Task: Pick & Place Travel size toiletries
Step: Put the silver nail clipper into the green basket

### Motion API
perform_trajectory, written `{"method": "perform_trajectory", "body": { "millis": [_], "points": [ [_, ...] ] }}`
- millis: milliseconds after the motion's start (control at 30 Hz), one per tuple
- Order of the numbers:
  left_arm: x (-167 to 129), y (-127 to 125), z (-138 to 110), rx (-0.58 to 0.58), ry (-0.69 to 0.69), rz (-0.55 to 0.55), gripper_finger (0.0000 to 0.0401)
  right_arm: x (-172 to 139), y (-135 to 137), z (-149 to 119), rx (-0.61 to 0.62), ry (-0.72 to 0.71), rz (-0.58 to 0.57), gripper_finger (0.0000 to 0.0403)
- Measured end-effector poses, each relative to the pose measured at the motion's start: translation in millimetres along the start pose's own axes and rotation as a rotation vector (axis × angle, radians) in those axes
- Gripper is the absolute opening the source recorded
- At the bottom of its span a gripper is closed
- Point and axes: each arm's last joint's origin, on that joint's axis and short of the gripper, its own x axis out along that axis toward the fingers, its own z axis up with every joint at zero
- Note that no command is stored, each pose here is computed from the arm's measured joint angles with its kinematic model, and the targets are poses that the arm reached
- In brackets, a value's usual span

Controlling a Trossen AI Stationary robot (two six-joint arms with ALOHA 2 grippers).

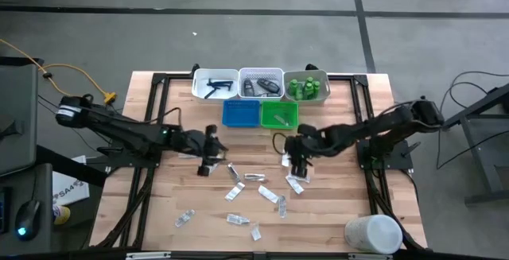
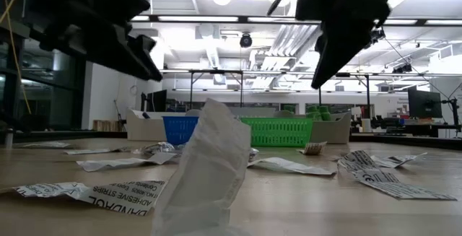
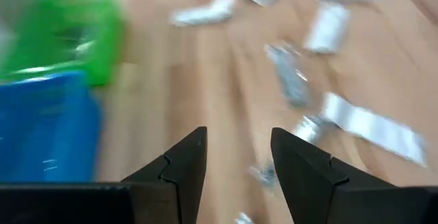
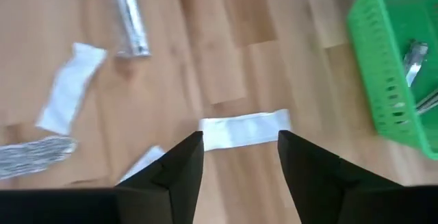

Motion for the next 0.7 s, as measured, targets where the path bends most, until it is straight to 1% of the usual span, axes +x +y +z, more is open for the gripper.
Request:
{"method": "perform_trajectory", "body": {
  "millis": [67,200,267,333,467,567,700],
  "points": [
    [10,0,3,0.063,0.037,-0.071,0.0161,-3,11,-4,0.007,-0.009,-0.003,0.0177],
    [32,-3,5,0.176,0.134,-0.123,0.0161,-6,26,-12,-0.003,-0.003,0.018,0.0171],
    [43,-5,5,0.214,0.189,-0.159,0.0162,-8,31,-15,-0.007,-0.001,0.022,0.0168],
    [55,-7,3,0.241,0.229,-0.195,0.0162,-9,35,-17,-0.015,0.0,0.023,0.0166],
    [73,-9,3,0.278,0.273,-0.215,0.0162,-11,40,-20,-0.024,-0.003,0.029,0.0162],
    [80,-10,4,0.291,0.307,-0.226,0.0162,-12,43,-22,-0.033,-0.003,0.032,0.0161],
    [83,-12,2,0.299,0.377,-0.287,0.0162,-12,43,-22,-0.039,0.001,0.032,0.0161]
  ]
}}
